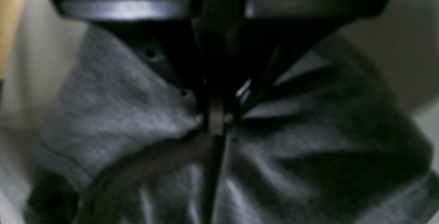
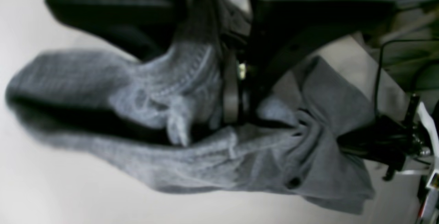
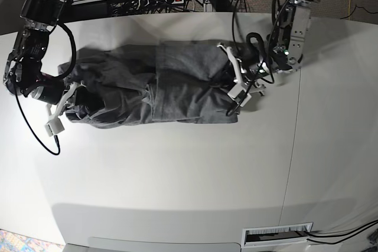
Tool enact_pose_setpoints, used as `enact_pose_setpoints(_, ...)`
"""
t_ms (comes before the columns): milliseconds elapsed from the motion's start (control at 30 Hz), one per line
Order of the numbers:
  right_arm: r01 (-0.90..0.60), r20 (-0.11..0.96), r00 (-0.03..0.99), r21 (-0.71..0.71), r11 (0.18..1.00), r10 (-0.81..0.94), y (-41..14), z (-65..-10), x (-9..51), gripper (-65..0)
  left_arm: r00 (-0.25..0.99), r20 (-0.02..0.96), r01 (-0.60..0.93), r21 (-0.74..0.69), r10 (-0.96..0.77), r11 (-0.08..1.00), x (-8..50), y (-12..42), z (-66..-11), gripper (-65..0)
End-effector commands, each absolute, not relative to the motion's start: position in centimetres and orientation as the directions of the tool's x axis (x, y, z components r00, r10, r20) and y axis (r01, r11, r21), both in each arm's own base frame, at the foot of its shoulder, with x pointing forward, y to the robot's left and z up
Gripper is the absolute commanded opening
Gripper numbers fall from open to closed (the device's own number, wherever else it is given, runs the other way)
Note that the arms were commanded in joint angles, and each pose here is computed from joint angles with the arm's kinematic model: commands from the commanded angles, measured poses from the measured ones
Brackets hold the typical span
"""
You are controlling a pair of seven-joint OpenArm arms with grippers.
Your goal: Fold the T-shirt properly
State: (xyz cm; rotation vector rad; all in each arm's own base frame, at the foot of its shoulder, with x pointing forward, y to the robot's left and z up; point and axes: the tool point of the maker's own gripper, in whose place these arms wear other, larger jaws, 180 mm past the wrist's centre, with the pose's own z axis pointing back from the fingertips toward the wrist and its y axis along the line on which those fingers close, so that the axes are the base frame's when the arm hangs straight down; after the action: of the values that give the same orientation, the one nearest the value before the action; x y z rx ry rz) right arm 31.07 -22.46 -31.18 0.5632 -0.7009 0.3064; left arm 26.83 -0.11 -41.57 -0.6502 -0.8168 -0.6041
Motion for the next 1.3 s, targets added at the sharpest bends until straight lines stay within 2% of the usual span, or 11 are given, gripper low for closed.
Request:
enact_pose_setpoints(0,-0.487,0.742,0.666,0.355,0.798,0.076,-22.4,-28.5,32.0,-65.0,0.603,0.692,0.717,-0.251,-0.397,0.651,24.2,0.7,-45.2,-65.0)
enact_pose_setpoints(233,-0.569,0.792,0.594,0.287,0.77,0.143,-20.3,-26.3,31.0,-65.0,0.605,0.727,0.712,-0.311,-0.326,0.629,24.3,-3.5,-43.8,-65.0)
enact_pose_setpoints(367,-0.583,0.799,0.59,0.324,0.745,0.114,-19.1,-26.3,30.5,-65.0,0.597,0.732,0.723,-0.313,-0.329,0.615,24.1,-4.8,-43.6,-65.0)
enact_pose_setpoints(600,-0.601,0.813,0.582,0.441,0.667,-0.012,-14.9,-26.5,30.4,-65.0,0.505,0.682,0.811,-0.164,-0.529,0.562,22.2,-7.1,-45.4,-65.0)
enact_pose_setpoints(733,-0.618,0.805,0.593,0.475,0.626,-0.025,-12.7,-26.9,30.1,-65.0,0.467,0.657,0.828,-0.091,-0.592,0.553,22.0,-7.5,-45.9,-65.0)
enact_pose_setpoints(1067,-0.697,0.756,0.641,0.498,0.517,0.136,-6.9,-29.6,27.8,-65.0,0.451,0.629,0.828,-0.03,-0.633,0.56,23.4,-6.7,-45.6,-65.0)
enact_pose_setpoints(1267,-0.703,0.732,0.649,0.474,0.53,0.207,-6.4,-31.0,27.4,-65.0,0.434,0.61,0.818,0.042,-0.663,0.574,24.6,-5.4,-43.4,-65.0)
